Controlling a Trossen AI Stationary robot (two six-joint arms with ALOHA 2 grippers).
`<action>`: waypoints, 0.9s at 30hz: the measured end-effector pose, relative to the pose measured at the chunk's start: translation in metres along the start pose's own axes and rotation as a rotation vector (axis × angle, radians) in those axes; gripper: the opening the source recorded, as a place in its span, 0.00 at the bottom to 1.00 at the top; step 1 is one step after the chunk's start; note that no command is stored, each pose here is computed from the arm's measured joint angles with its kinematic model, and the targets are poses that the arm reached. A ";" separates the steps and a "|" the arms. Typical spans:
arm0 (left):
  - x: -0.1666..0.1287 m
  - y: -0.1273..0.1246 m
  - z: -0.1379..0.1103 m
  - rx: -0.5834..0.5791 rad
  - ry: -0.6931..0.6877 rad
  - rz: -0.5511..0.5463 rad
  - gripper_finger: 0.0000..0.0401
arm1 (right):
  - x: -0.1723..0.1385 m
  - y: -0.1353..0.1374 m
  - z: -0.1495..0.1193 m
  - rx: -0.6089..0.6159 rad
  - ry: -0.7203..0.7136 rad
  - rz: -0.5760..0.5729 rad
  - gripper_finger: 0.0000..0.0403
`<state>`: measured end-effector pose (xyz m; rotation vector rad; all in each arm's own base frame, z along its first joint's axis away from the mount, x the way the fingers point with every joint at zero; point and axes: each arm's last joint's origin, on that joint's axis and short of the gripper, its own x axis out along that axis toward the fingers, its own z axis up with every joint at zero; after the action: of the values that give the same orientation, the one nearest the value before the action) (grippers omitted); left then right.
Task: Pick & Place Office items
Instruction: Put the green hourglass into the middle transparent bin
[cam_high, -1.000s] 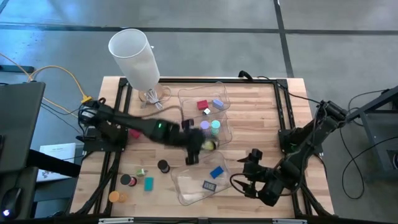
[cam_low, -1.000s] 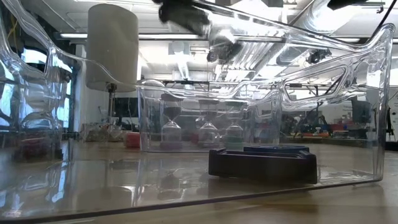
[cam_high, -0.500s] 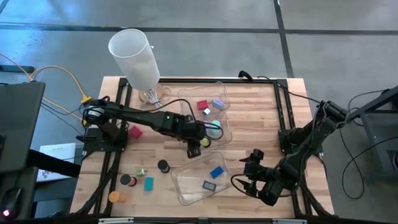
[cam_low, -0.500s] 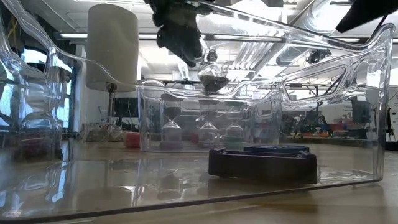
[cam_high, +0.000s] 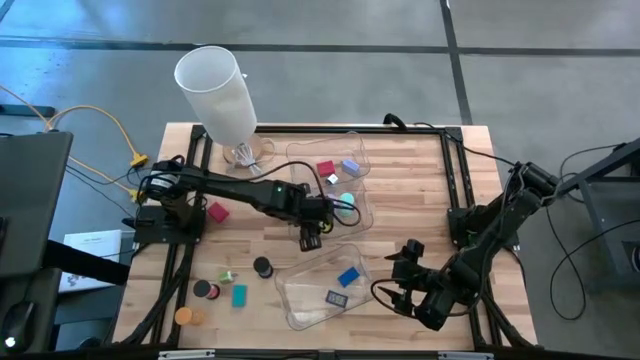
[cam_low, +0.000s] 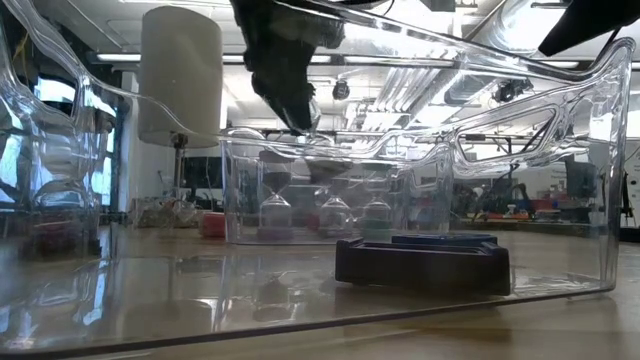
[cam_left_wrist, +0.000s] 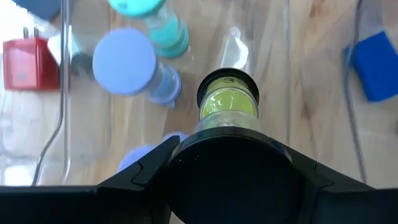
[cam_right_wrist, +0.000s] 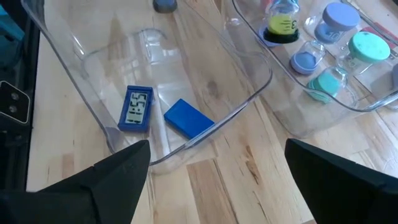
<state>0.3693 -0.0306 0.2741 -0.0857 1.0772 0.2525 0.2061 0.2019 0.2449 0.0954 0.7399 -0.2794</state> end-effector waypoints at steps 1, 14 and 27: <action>0.000 0.002 0.000 -0.002 0.004 0.003 0.48 | 0.000 0.000 0.000 0.001 0.001 0.001 0.90; 0.004 0.015 0.003 -0.039 0.007 0.009 0.48 | 0.000 0.000 0.000 0.001 0.003 0.001 0.90; 0.001 0.000 -0.005 0.003 0.060 -0.051 0.48 | 0.000 0.000 0.000 0.003 0.003 0.001 0.90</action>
<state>0.3655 -0.0315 0.2709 -0.1184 1.1334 0.2038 0.2060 0.2020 0.2448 0.0986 0.7423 -0.2791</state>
